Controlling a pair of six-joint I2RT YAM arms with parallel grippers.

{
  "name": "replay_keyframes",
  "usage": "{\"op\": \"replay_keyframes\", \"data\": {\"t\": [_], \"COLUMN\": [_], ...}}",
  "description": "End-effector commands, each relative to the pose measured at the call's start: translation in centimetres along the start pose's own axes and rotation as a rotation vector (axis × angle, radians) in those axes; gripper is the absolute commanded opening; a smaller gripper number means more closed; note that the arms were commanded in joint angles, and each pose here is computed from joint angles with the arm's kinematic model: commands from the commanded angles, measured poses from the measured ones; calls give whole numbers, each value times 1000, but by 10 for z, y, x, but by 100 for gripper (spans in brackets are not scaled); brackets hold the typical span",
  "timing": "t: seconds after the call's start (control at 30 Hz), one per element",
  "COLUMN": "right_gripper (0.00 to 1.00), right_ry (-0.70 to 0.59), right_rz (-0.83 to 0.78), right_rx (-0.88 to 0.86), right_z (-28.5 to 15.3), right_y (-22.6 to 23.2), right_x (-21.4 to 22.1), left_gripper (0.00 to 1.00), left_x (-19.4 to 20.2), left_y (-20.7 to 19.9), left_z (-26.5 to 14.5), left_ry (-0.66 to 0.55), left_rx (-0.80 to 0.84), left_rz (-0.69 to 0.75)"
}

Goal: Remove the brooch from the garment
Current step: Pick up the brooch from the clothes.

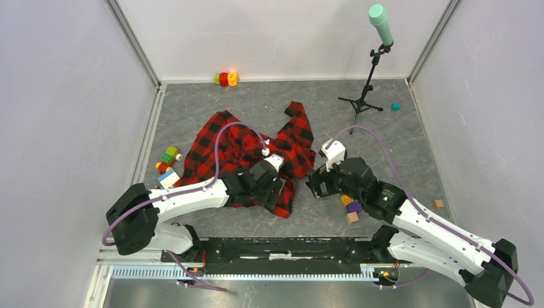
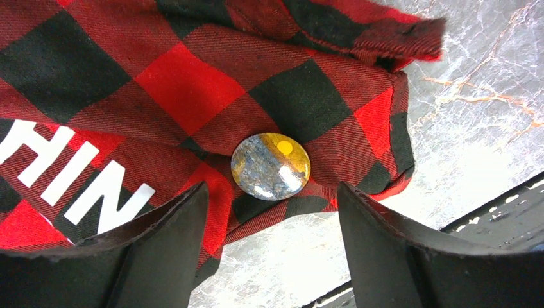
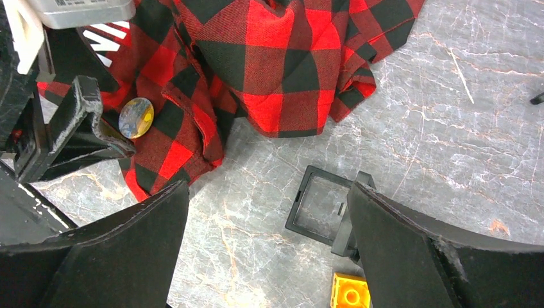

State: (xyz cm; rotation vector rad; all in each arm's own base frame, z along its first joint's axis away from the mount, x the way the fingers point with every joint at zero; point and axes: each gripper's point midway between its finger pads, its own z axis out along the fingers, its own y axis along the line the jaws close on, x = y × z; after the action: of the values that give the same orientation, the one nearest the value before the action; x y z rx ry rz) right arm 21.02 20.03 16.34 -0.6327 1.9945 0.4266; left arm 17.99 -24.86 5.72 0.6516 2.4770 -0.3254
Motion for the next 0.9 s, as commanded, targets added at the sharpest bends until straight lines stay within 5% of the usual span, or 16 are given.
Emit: {"op": "replay_keyframes", "data": {"t": [0.0, 0.37, 0.87], "right_gripper": [98, 98, 98], "right_ry": [-26, -4, 4], "right_rz": [17, 15, 18], "right_rx": [16, 4, 0], "right_z": [-1, 3, 1], "right_y": [-3, -1, -2], "right_x": [-6, -2, 0], "left_gripper": [77, 66, 64], "left_x": [-30, -34, -25], "left_y": [-4, -14, -4], "left_z": [-13, -14, 6], "left_ry": [-83, -87, -32], "left_rx": [7, 43, 83], "left_rz": [21, 36, -12]}}
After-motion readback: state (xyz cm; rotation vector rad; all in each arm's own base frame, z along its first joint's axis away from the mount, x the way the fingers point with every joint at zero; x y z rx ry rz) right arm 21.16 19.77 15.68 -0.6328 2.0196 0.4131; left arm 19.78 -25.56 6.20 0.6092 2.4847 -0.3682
